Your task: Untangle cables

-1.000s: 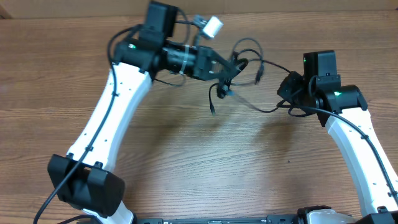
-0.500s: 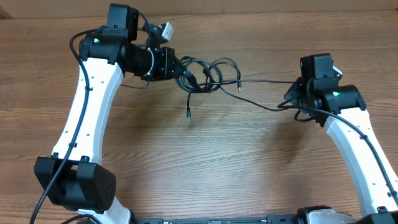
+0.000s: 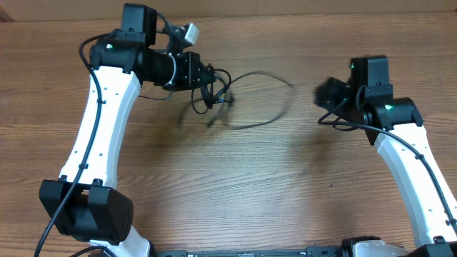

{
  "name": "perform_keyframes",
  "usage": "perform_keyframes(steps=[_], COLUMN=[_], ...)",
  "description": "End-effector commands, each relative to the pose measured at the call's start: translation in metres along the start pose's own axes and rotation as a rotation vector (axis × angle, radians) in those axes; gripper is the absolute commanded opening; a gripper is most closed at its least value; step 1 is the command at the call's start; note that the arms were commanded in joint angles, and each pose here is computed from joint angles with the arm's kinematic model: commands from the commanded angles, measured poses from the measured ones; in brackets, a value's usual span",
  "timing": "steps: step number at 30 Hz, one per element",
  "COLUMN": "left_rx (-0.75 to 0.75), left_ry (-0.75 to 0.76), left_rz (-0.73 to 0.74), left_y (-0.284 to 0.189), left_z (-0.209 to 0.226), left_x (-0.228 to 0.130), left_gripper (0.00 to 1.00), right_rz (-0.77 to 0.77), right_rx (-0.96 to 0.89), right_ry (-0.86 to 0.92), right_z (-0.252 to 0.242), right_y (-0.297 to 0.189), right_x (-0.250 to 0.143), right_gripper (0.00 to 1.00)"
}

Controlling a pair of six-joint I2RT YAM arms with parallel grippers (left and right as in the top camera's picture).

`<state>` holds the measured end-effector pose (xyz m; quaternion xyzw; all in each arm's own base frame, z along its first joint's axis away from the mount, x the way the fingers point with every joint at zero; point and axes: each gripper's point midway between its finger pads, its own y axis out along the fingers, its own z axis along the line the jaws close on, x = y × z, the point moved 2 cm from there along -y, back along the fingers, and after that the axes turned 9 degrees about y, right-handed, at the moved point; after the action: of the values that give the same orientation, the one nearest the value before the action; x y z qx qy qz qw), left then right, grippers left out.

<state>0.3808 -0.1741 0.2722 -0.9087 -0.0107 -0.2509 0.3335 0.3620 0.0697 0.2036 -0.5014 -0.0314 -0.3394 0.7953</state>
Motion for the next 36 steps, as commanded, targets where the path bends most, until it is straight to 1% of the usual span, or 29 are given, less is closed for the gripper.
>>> perform_keyframes(steps=[1,3,4,8,10,17,20,22,24,27,28,29,31,32,34,35,36], left_rx=[-0.238,-0.307,-0.346,-0.483,-0.541,-0.614,-0.689,-0.707,-0.711,-0.713,-0.713,-0.707,-0.675,-0.651,-0.589,-0.558,-0.504], left_ry=[0.15,0.181,0.198,0.249,0.245,0.206,0.206,0.191,0.162,0.155,0.154,0.155,0.151,0.147,0.132,0.124,0.107], left_rz=[-0.014,-0.02,-0.026,-0.048,-0.05,-0.024,-0.005,0.011,0.028,0.037,0.037,0.035,0.024,0.017,0.003,-0.002,-0.009], left_y=[0.001,0.002,0.001,-0.006,-0.01,-0.011,-0.014,-0.013,-0.011,-0.01,-0.01,-0.01,-0.007,-0.006,-0.001,0.001,0.004], left_z=[-0.057,-0.072,-0.079,-0.1,-0.108,-0.123,-0.137,-0.142,-0.146,-0.148,-0.147,-0.147,-0.142,-0.139,-0.13,-0.125,-0.117], left_x=[0.002,0.003,0.004,0.008,0.009,0.009,0.008,0.007,0.007,0.006,0.006,0.006,0.008,0.01,0.012,0.013,0.014], left_gripper=[0.04,0.04,0.04,0.04,0.04,0.04,0.04,0.04,0.04,0.04,0.04,0.04,0.04,0.04,0.04,0.04,0.04], right_rz=[0.195,0.225,0.235,0.248,0.247,0.221,0.184,0.144,0.094,0.021,0.001,-0.016,-0.032,-0.035,-0.048,-0.059,-0.086], right_rx=[0.433,0.516,0.541,0.55,0.553,0.654,0.677,0.661,0.604,0.506,0.477,0.453,0.402,0.372,0.275,0.199,0.062], right_ry=[-0.242,-0.28,-0.297,-0.312,-0.315,-0.361,-0.329,-0.286,-0.21,-0.098,-0.075,-0.065,-0.05,-0.04,-0.009,0.026,0.081], right_z=[0.064,0.075,0.078,0.083,0.084,0.104,0.113,0.116,0.113,0.103,0.099,0.096,0.087,0.082,0.065,0.052,0.027], right_y=[-0.02,-0.027,-0.029,-0.029,-0.029,-0.036,-0.038,-0.037,-0.032,-0.024,-0.022,-0.02,-0.016,-0.014,-0.008,-0.005,-0.002], right_x=[-0.031,-0.038,-0.041,-0.046,-0.046,-0.044,-0.034,-0.025,-0.012,0.005,0.009,0.011,0.013,0.013,0.013,0.013,0.013], right_gripper=[0.77,0.84,0.86,0.88,0.89,0.88,0.86,0.79,0.73,0.54,0.4,0.23,0.06,0.04,0.04,0.04,0.04])
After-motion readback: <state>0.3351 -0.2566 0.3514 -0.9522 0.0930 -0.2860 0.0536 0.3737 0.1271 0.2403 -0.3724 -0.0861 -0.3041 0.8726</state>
